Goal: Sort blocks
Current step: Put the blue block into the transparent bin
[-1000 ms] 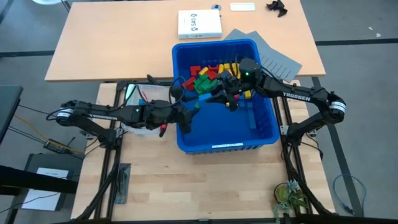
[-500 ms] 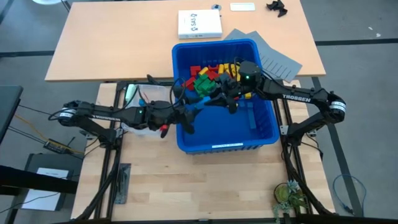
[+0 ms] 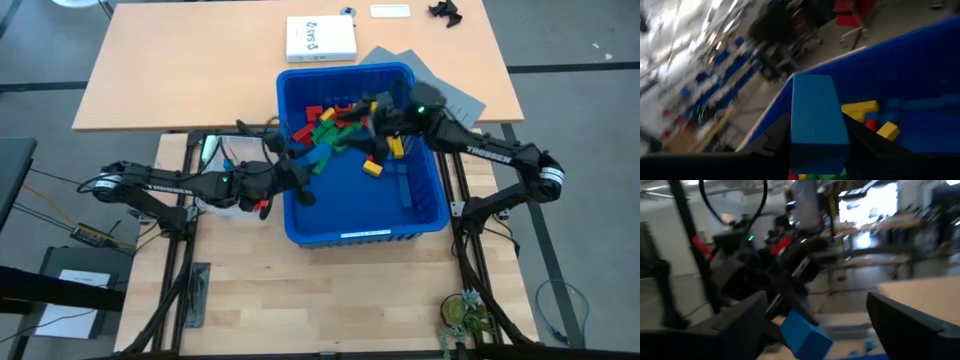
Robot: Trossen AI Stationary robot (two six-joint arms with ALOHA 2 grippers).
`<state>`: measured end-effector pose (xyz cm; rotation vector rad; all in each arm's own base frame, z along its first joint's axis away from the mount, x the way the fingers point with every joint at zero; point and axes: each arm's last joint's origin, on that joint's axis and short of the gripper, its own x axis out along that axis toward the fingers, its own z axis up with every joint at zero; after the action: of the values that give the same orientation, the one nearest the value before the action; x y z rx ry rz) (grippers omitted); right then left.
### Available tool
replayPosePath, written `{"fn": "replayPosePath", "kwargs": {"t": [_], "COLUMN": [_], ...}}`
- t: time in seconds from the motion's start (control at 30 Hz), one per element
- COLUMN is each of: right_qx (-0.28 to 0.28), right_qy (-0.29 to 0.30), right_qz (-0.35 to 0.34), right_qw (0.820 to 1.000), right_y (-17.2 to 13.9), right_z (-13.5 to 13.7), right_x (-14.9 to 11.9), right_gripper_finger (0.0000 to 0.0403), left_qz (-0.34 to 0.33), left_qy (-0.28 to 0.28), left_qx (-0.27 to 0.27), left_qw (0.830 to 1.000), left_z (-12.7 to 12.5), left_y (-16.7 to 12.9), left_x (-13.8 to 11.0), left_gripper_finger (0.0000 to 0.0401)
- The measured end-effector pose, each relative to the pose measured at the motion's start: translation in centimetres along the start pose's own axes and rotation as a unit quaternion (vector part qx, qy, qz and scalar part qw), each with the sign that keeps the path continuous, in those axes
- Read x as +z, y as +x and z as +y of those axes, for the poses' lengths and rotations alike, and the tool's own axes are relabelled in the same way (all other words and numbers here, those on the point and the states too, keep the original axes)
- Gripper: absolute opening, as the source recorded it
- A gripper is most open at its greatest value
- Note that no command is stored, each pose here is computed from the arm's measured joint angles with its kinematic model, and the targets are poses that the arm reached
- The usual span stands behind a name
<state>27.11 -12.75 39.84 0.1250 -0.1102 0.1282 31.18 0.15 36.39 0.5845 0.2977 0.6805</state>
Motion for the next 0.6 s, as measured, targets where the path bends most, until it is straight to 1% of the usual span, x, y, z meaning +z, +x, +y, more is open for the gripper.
{"fn": "replayPosePath", "kwargs": {"t": [0.07, 0.13, 0.2, 0.33, 0.43, 0.53, 0.6], "right_qx": [-0.025, -0.05, -0.071, -0.104, -0.131, -0.154, -0.161], "right_qy": [-0.014, -0.022, -0.032, -0.018, -0.024, -0.034, -0.046], "right_qz": [-0.008, -0.01, -0.008, 0.029, 0.067, 0.105, 0.124], "right_qw": [1.0, 0.998, 0.997, 0.994, 0.989, 0.982, 0.978], "right_y": [-0.9, -1.7, -2.4, -3.1, -3.6, -3.8, -3.8], "right_z": [-0.6, -1.2, -1.8, -3.2, -3.7, -3.9, -3.9], "right_x": [0.6, 1.0, 1.2, 0.4, -0.4, -1.1, -1.5], "right_gripper_finger": [0.0363, 0.037, 0.0372, 0.0363, 0.0353, 0.0344, 0.0339], "left_qz": [0.016, 0.037, 0.055, 0.094, 0.137, 0.191, 0.232], "left_qy": [-0.031, -0.05, -0.068, -0.12, -0.174, -0.229, -0.251], "left_qx": [0.017, 0.031, 0.046, 0.071, 0.082, 0.083, 0.086], "left_qw": [0.999, 0.998, 0.995, 0.986, 0.972, 0.951, 0.936], "left_z": [0.6, 1.3, 2.0, 4.0, 5.6, 6.8, 7.4], "left_y": [-0.4, -0.9, -1.2, -2.4, -3.5, -4.6, -5.4], "left_x": [-0.1, -0.4, -0.8, -1.8, -3.3, -5.2, -6.4], "left_gripper_finger": [0.0137, 0.0137, 0.0137, 0.0137, 0.0137, 0.0137, 0.0137]}}
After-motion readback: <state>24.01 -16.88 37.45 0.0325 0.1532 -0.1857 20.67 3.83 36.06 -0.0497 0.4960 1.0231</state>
